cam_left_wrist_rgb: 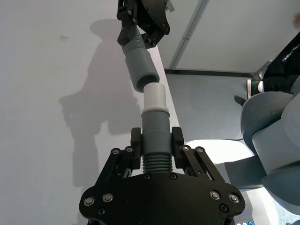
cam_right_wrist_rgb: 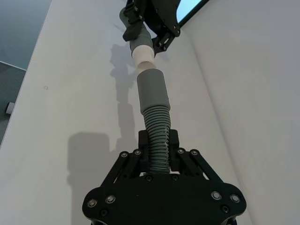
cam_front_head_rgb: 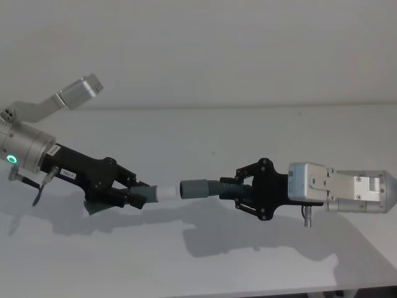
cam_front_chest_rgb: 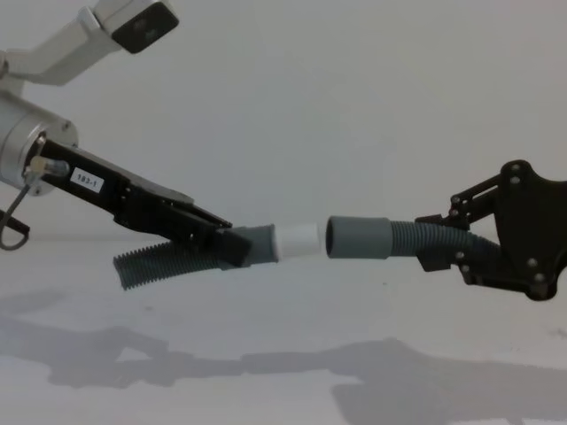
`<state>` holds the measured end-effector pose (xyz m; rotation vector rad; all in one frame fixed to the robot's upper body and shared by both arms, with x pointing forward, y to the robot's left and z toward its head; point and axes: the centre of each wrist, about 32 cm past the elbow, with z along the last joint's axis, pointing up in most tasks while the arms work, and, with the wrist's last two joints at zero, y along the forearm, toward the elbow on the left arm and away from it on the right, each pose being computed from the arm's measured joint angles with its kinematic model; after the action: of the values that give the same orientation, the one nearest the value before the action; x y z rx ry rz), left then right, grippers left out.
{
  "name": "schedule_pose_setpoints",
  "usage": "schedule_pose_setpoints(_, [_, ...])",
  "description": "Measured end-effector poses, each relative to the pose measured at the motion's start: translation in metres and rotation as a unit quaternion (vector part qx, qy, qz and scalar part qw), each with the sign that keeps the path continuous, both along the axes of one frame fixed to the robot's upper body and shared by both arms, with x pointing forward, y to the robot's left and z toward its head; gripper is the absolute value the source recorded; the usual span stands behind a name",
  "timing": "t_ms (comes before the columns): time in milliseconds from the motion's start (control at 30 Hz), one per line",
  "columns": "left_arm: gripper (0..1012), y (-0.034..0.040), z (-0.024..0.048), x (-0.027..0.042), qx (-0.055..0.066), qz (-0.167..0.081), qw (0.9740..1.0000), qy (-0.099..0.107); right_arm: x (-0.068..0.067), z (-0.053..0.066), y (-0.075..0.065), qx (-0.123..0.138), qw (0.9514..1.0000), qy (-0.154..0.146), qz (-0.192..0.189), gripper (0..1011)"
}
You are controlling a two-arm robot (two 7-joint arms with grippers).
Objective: Use both hands to pick up one end of the pipe from the table, align the ends, and insert them.
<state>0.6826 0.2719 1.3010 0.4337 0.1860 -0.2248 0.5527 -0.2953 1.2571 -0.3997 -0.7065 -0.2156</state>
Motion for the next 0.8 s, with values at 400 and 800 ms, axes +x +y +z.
schedule_pose_setpoints(400, [353,-0.0022,-0.0030,0.0031,-0.001,0.002,1.0000,0.000,0.0000,0.0000,0.0000,0.000,1.0000,0.000,0.000,213])
schedule_pose_setpoints(800, [354,-0.0047,-0.0053,0.0051,-0.002,-0.001,1.0000,0.001,0.0000,0.0000,0.0000,0.000,1.0000,0.000,0.000,214])
